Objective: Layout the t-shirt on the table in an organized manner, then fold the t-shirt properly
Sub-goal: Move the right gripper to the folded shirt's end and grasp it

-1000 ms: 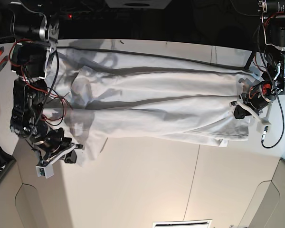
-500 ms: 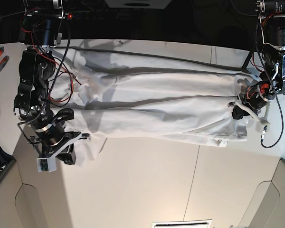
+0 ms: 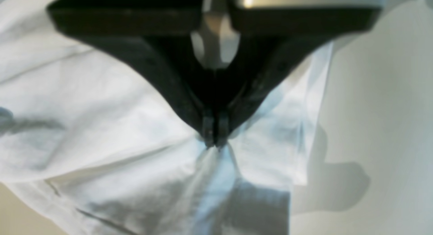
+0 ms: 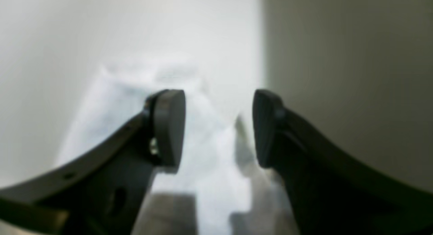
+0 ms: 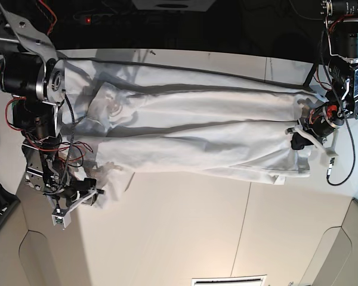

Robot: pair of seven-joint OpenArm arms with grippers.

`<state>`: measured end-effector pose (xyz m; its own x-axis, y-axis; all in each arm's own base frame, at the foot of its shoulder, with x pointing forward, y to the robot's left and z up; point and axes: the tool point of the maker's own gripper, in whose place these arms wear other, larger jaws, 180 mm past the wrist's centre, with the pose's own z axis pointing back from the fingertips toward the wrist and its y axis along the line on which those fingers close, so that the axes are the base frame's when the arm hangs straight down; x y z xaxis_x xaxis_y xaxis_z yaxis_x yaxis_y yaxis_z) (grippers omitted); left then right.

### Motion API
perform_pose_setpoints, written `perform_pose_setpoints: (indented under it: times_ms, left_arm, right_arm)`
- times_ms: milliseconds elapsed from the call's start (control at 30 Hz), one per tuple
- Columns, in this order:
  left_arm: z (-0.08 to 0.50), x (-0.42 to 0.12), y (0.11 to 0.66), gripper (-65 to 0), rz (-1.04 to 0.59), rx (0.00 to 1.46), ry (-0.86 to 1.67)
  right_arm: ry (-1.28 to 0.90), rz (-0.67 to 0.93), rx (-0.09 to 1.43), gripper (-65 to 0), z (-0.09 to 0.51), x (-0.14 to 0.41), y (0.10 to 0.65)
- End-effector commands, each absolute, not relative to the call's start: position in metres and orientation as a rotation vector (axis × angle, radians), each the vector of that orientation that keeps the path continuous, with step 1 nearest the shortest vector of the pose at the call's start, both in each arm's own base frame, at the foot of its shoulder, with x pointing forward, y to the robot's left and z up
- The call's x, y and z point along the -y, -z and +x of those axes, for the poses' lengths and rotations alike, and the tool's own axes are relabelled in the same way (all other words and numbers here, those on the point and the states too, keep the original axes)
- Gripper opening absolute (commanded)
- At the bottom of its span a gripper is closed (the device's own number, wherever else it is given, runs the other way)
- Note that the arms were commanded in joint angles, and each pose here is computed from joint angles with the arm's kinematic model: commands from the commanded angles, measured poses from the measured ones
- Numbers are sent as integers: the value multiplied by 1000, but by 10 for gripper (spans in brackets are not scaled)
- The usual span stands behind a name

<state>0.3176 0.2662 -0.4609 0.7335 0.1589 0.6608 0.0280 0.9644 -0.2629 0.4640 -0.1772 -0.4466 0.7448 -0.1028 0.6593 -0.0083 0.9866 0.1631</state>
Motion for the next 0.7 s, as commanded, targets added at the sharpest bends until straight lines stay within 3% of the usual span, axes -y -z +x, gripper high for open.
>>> perform_pose_setpoints:
  times_ms: [0, 100, 133, 167, 233, 667]
  left_arm:
    - [320, -269, 456, -650, -256, 744, -48]
    - [321, -267, 455, -650, -268, 748, -34]
    - [321, -266, 455, -650, -270, 749, -32]
    - [323, -266, 454, -650, -270, 752, -32]
    - [324, -266, 453, -650, -270, 754, -31]
    - [324, -266, 453, -650, -270, 754, -31]
  right_arm:
    - [47, 181, 769, -331, 479, 175, 432]
    - [55, 201, 706, -337, 464, 166, 453]
    - [55, 205, 696, -371, 459, 163, 458]
    - [54, 205, 690, -432, 457, 163, 461]
    - [53, 204, 694, -643, 455, 162, 461]
    - [-21, 187, 910, -650, 450, 151, 384]
